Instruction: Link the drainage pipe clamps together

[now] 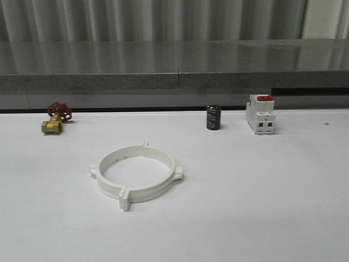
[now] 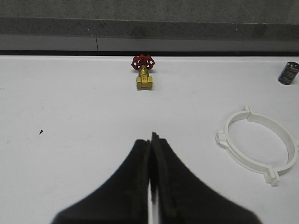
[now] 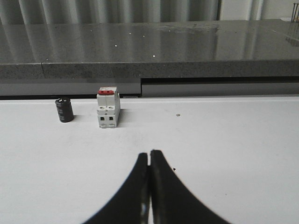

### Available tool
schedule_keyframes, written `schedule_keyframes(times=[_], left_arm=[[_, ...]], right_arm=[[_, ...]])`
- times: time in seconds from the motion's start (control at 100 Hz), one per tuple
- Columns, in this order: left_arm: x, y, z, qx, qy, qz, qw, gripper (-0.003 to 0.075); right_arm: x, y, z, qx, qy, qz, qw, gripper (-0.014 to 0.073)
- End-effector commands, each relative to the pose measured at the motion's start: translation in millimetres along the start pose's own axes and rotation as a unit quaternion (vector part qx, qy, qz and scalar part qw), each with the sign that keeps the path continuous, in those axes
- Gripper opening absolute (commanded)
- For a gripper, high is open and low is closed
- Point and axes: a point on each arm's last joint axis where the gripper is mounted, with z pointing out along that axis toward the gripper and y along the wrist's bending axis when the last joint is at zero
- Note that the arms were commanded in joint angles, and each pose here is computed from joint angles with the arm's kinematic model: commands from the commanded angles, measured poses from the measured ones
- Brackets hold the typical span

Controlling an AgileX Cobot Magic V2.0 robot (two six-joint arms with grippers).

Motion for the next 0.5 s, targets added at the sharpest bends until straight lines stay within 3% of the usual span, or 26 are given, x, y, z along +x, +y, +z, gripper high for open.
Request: schedule_keyframes(times=[0.0, 0.49], left_arm=[[-14.0, -0.6, -2.8, 0.002, -0.047, -0.005, 0.999, -0.0021], [-14.0, -0.6, -2.8, 0.002, -0.047, -0.005, 0.999, -0.0021]], right_arm=[[-17.7, 1.1, -3.5, -0.004, -0.079, -0.003, 0.997, -0.0067], [-17.5, 1.1, -3.4, -0.004, -0.078, -0.003, 0.997, -0.0067]])
